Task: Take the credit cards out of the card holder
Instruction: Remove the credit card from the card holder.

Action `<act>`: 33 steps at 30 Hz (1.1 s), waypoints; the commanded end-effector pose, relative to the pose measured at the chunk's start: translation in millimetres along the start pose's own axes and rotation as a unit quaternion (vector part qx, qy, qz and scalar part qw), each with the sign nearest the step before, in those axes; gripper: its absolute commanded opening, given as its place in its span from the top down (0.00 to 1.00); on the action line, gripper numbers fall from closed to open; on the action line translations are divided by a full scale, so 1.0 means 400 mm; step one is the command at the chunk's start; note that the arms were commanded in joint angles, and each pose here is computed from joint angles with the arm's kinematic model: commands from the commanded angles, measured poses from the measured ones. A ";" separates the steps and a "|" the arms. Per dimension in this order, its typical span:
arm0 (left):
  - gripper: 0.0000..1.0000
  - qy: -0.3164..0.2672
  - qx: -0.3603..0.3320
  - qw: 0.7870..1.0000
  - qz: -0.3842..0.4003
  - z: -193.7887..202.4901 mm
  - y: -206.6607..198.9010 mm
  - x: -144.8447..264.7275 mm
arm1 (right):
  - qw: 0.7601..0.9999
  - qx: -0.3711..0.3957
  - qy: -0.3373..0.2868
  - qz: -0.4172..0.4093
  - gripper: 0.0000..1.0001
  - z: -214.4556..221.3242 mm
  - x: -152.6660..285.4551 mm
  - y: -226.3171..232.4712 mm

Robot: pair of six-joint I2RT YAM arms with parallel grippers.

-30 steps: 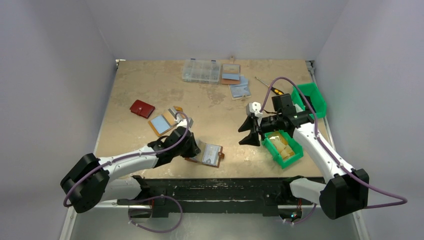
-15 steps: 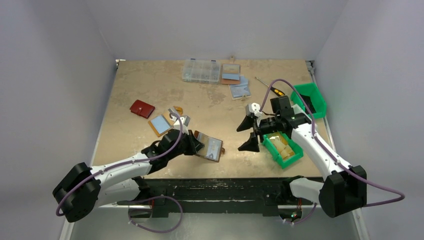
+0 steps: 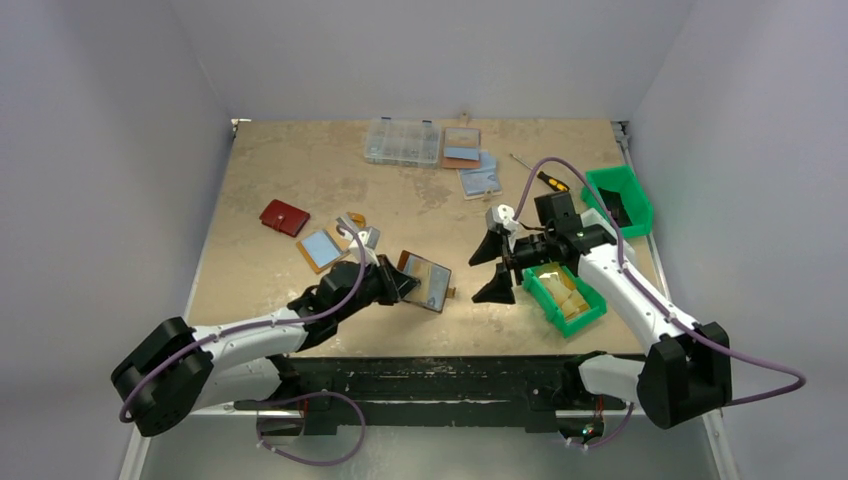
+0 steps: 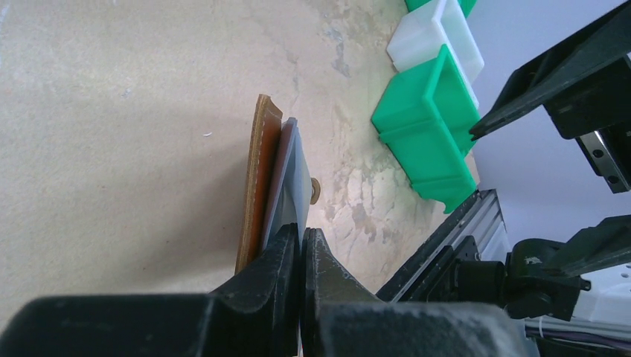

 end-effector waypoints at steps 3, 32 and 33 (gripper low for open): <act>1.00 -0.030 0.007 0.997 0.068 -0.008 -0.065 -0.018 | 0.999 -0.019 -0.027 -0.014 0.01 -0.016 -0.010 -0.003; 1.00 -0.082 -0.011 0.988 0.130 0.028 -0.075 -0.013 | 0.975 -0.216 -0.051 -0.030 0.21 0.023 -0.129 -0.027; 1.00 -0.083 -0.014 0.987 0.134 0.028 -0.079 -0.011 | 0.974 -0.217 -0.055 -0.032 0.22 0.022 -0.131 -0.029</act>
Point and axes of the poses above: each gripper's point midway between its finger pads, its own x axis back along the fingers, its own y axis along the line the jaws close on, z = x × y, the point moved 8 cm from there along x, back along the fingers, and after that the axes turned 12 degrees about x, right-handed, at the moved point
